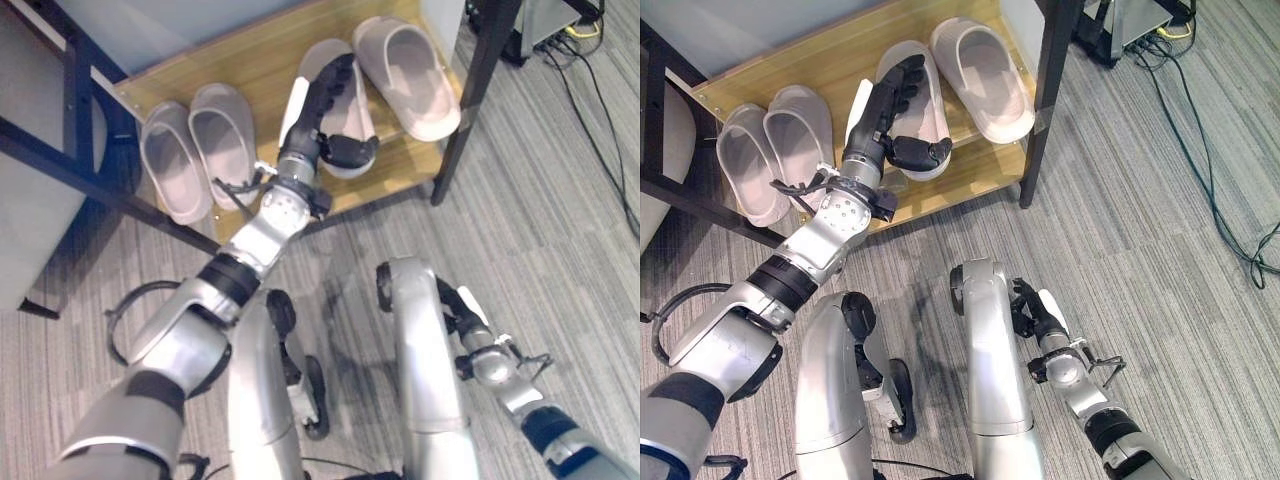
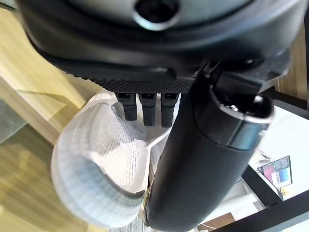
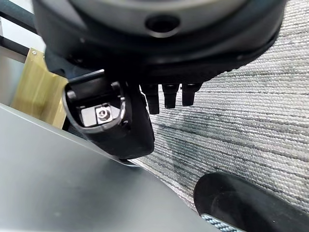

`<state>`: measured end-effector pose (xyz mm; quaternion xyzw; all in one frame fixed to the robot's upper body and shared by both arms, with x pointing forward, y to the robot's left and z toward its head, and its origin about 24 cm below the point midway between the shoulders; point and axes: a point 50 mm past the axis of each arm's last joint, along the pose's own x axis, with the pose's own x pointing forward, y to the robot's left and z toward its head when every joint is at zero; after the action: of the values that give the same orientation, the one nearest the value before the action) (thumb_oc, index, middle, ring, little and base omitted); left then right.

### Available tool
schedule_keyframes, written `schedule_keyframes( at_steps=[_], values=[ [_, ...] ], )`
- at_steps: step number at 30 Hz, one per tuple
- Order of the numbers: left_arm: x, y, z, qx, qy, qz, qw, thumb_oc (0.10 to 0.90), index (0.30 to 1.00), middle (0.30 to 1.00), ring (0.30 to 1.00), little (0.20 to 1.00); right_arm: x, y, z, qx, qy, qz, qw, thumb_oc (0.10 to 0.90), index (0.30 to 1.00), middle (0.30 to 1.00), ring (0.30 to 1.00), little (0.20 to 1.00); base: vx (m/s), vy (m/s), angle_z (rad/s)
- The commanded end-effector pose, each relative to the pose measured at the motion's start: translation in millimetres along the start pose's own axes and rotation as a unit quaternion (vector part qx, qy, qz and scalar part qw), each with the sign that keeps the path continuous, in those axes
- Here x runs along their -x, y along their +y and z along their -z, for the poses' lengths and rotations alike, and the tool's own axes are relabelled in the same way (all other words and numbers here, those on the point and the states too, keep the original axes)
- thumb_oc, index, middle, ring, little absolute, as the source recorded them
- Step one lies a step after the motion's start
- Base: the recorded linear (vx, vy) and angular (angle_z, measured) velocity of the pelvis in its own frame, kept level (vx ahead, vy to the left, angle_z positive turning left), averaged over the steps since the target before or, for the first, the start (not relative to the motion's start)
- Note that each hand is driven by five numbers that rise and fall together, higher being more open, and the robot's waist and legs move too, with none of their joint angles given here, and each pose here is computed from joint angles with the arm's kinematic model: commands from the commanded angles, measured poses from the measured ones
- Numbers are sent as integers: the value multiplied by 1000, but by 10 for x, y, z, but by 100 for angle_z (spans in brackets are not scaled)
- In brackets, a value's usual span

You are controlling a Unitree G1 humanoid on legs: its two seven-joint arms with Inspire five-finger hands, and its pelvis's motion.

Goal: Arrange the slippers neatly on the shoe rack.

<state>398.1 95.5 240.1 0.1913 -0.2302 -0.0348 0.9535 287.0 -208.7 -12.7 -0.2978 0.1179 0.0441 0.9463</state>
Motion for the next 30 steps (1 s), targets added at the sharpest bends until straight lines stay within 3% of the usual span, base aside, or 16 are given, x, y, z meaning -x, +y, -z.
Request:
schedule_keyframes(
  at_steps=[1, 30],
  values=[
    [-257, 158, -877, 6, -152, -35, 988, 800, 900, 900, 900, 900, 63, 633, -363, -20, -88, -122, 988, 800, 900, 900, 900, 900, 0, 0, 0],
    [-456, 167, -901, 12, -98, -53, 994, 800, 900, 900, 900, 900, 22, 660, -337, -22, -73, -125, 989, 800, 900, 900, 900, 900, 0, 0, 0]
  ],
)
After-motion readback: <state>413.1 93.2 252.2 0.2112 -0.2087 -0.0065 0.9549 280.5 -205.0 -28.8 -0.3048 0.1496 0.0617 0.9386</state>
